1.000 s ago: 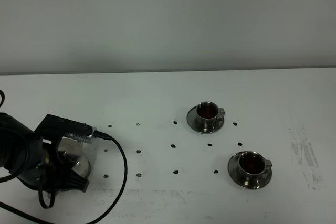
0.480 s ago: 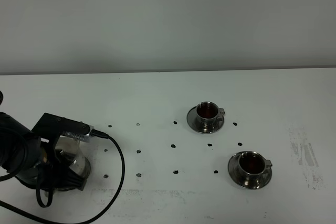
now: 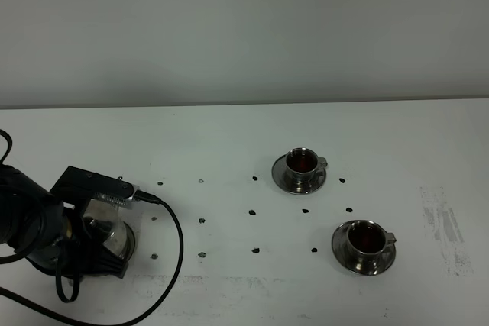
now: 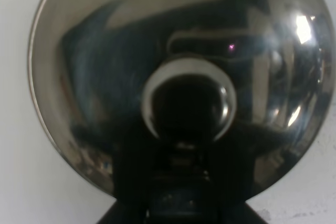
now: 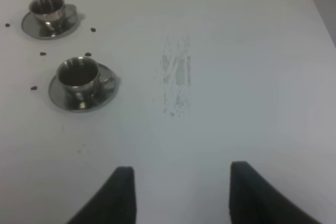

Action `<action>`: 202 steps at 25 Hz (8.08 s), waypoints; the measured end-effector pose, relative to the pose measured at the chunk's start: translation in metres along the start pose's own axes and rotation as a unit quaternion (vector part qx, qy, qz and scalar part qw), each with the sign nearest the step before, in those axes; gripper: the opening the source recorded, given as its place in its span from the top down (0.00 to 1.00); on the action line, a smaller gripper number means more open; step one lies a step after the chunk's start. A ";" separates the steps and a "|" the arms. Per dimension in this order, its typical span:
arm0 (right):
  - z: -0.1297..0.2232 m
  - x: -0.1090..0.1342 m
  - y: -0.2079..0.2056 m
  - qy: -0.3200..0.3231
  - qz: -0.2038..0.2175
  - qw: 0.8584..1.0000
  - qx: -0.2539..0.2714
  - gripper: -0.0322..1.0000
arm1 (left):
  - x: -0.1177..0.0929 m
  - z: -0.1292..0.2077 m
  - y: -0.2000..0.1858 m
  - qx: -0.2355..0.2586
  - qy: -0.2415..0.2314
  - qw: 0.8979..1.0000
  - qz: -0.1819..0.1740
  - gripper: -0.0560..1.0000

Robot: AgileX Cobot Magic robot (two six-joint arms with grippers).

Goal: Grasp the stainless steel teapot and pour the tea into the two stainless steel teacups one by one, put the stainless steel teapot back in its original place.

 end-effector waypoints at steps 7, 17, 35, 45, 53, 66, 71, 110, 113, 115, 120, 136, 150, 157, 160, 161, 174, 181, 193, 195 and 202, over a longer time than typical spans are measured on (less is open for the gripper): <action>0.000 0.000 0.000 0.000 0.000 1.000 0.000 0.56 | 0.000 0.000 0.000 0.000 -0.002 1.000 0.000 0.71; 0.000 0.000 0.000 0.000 0.000 1.000 0.000 0.56 | 0.000 -0.001 0.000 -0.002 -0.003 1.000 0.001 0.71; 0.000 0.000 0.000 0.000 0.000 1.000 0.000 0.56 | 0.000 -0.001 0.000 -0.003 -0.018 1.000 0.001 0.56; 0.000 0.000 0.000 0.000 0.000 1.000 0.000 0.56 | 0.002 -0.001 -0.013 -0.008 -0.037 0.999 -0.002 0.56; 0.000 0.000 0.000 0.000 0.000 1.000 0.000 0.56 | 0.008 0.001 -0.044 -0.019 -0.060 0.998 -0.008 0.56; 0.000 0.000 0.000 0.000 0.000 1.000 0.000 0.56 | 0.029 0.046 -0.155 -0.037 -0.099 0.993 -0.054 0.59; 0.000 0.000 0.000 0.000 0.000 1.000 0.000 0.56 | 0.035 0.081 -0.190 -0.014 -0.113 0.990 -0.080 0.75; 0.000 0.000 0.000 0.000 0.000 1.000 0.000 0.56 | -0.003 0.198 -0.224 -0.195 -0.143 0.970 0.000 0.82; 0.000 0.000 0.000 0.000 0.000 1.000 0.000 0.56 | -0.003 0.200 -0.226 -0.204 -0.148 0.968 0.000 0.71; 0.000 0.000 0.000 0.000 0.000 1.000 0.000 0.56 | -0.003 0.202 -0.227 -0.211 -0.150 0.966 0.000 0.65; 0.000 0.000 0.000 0.000 0.000 1.000 0.000 0.56 | -0.001 0.208 -0.231 -0.225 -0.180 0.957 -0.016 0.61; 0.000 0.000 0.000 0.000 0.000 1.000 0.000 0.56 | -0.015 0.222 -0.236 -0.260 -0.181 0.946 -0.064 0.60; 0.000 0.000 0.000 0.000 0.000 1.000 0.000 0.56 | -0.017 0.213 -0.233 -0.319 -0.175 0.930 -0.056 0.60; 0.000 0.000 0.000 0.000 0.000 1.000 0.000 0.56 | -0.019 0.217 -0.236 -0.337 -0.174 0.923 -0.062 0.60; 0.000 0.000 0.000 0.000 0.000 1.000 0.000 0.56 | -0.020 0.218 -0.237 -0.342 -0.173 0.921 -0.064 0.60; 0.000 0.000 0.000 0.000 0.000 1.000 0.000 0.56 | -0.020 0.218 -0.237 -0.342 -0.173 0.921 -0.065 0.60; 0.000 0.000 0.000 0.000 0.000 1.000 0.000 0.56 | -0.021 0.219 -0.237 -0.346 -0.173 0.920 -0.066 0.60; 0.000 0.000 0.000 0.000 0.000 1.000 0.000 0.56 | -0.021 0.220 -0.237 -0.346 -0.173 0.920 -0.066 0.60; 0.000 0.000 0.000 0.000 0.000 1.000 0.000 0.56 | -0.020 0.219 -0.237 -0.343 -0.173 0.921 -0.065 0.60; 0.000 0.000 0.000 0.000 0.000 1.000 0.000 0.56 | -0.020 0.219 -0.237 -0.343 -0.173 0.921 -0.065 0.60; 0.000 0.000 0.000 0.000 0.000 1.000 0.000 0.56 | -0.020 0.219 -0.237 -0.343 -0.173 0.921 -0.065 0.60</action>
Point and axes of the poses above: a point on each arm's last joint axis where the gripper is mounted, y pointing out along that axis toward the gripper, x along the wrist's bending axis when the last joint is at zero, z = x × y, the point moved 3 cm from there along y, pointing out along that axis toward the gripper, and after that the axes turned 7 degrees about y, right-handed, at the moved point
